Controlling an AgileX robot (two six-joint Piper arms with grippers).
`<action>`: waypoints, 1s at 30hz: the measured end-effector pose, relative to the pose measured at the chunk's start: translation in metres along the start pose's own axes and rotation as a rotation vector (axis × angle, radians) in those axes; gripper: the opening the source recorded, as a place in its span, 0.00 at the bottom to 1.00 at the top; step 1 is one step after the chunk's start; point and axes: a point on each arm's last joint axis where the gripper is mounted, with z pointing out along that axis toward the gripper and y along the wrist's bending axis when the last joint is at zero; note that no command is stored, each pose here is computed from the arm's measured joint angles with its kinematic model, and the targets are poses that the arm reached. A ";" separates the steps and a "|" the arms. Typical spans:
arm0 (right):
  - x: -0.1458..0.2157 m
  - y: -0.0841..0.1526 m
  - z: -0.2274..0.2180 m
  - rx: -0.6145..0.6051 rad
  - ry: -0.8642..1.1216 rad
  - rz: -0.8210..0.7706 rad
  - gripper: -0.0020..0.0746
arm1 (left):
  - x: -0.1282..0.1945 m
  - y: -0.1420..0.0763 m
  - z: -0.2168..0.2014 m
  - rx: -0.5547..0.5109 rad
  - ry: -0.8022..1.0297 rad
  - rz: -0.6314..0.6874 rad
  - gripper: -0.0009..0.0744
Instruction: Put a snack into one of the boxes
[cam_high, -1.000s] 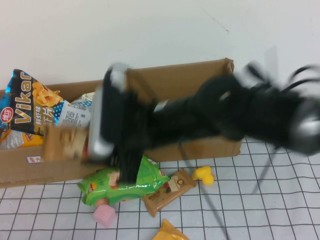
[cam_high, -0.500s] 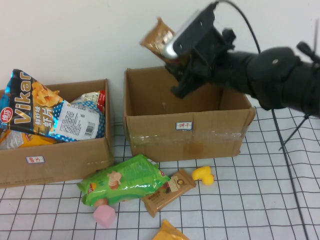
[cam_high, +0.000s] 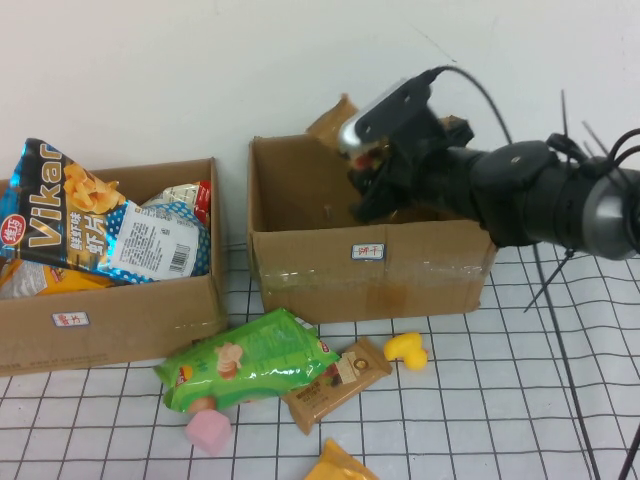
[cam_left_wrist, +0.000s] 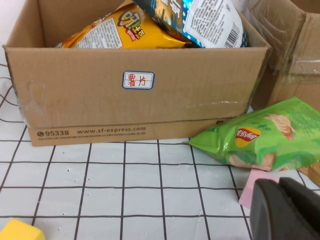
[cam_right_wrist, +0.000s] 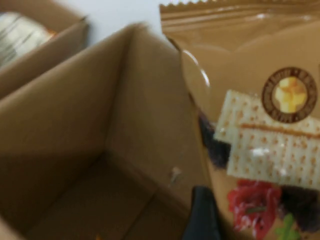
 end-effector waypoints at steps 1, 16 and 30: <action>-0.002 -0.002 -0.002 0.011 -0.004 0.027 0.68 | 0.000 0.000 0.000 0.000 0.000 0.000 0.01; -0.094 -0.034 -0.119 0.033 -0.287 0.100 0.06 | 0.000 0.000 0.000 0.000 0.000 0.000 0.01; -0.070 -0.003 -0.304 -0.285 -0.575 0.045 0.03 | 0.000 0.000 0.000 0.000 0.000 0.000 0.01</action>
